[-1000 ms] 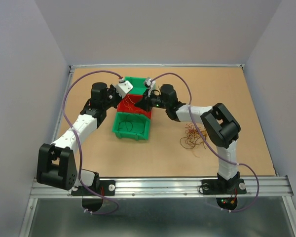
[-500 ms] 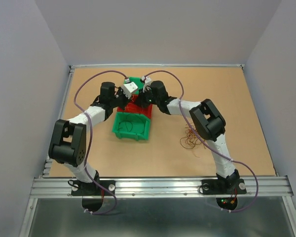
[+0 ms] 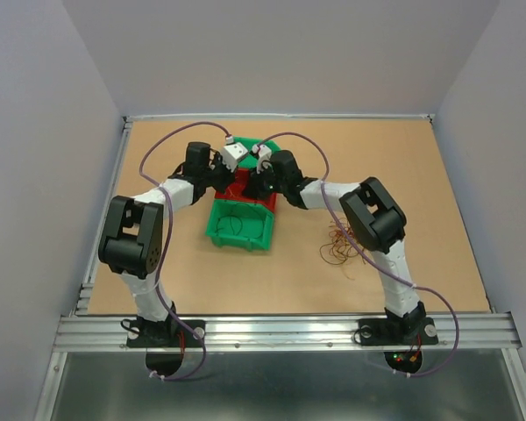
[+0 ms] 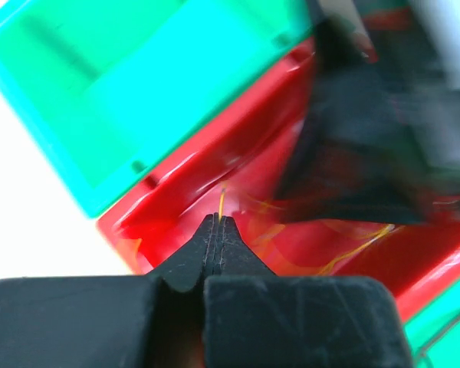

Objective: Untangle the cables

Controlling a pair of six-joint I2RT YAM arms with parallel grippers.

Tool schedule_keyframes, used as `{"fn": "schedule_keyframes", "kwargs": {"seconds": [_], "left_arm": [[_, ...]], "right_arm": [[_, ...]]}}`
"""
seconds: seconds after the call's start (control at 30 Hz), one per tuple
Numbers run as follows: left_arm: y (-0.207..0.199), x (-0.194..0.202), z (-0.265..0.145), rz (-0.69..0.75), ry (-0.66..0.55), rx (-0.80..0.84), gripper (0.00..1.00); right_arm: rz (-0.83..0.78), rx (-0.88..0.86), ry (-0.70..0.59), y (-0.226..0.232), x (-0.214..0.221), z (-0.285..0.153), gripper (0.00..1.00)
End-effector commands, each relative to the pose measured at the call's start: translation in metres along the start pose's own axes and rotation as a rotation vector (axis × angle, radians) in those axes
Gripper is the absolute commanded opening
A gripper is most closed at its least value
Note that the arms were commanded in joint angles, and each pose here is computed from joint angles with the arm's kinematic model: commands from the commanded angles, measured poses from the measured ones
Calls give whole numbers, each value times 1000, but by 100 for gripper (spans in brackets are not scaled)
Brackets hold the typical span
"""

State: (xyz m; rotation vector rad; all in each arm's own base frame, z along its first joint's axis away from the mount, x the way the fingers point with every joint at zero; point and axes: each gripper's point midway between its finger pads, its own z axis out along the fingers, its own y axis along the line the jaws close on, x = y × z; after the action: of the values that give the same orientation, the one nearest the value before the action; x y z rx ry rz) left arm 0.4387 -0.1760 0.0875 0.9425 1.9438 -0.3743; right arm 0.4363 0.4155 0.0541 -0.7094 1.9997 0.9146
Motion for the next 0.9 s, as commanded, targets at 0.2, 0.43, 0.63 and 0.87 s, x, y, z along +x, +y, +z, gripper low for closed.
{"fn": "schedule_keyframes", "kwargs": {"seconds": [0.2,0.43,0.63,0.87], "left_arm": [[11,-3,3,9,31,-57,0],[1,-5,2,68,42,-63,0],[-17,-2,3,182,90,-72,0],[-31,29,16,222,233,18,4]], "right_arm": [[-124,-95,-310,52,-84,-67,48],[-115,-2,-349,46,-88,-91,54],[-65,156,-373,25,-64,-123,54],[11,236,-467,29,-49,-187,54]]}}
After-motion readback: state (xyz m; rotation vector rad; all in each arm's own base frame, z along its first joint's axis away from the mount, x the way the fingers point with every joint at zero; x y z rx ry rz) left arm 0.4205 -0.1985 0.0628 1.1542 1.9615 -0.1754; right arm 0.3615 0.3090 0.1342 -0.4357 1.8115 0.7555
